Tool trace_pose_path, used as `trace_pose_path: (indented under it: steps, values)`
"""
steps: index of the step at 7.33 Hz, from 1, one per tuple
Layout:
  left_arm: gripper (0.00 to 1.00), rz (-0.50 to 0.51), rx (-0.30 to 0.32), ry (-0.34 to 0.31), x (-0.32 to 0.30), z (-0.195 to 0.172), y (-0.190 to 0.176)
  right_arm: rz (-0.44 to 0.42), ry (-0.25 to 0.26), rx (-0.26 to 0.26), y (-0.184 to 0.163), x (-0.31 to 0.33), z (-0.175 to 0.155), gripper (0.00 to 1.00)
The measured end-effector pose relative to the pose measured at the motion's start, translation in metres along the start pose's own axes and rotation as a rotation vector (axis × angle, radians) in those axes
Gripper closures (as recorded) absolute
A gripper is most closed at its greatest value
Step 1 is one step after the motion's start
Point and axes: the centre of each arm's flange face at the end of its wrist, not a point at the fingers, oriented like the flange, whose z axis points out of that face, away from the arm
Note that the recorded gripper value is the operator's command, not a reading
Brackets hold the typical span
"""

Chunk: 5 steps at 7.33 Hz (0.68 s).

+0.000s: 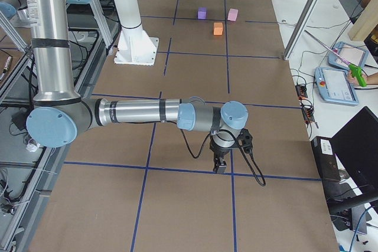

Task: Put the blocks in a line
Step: 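Move the left gripper over the orange cube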

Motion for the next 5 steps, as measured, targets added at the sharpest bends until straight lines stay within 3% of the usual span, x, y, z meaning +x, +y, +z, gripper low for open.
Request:
trace_pose_path:
  steps: [5]
  values:
    - [0.00, 0.000, 0.026, -0.008, 0.022, -0.027, -0.012, 0.000, 0.000, 0.000, 0.000, 0.000, 0.000, 0.00]
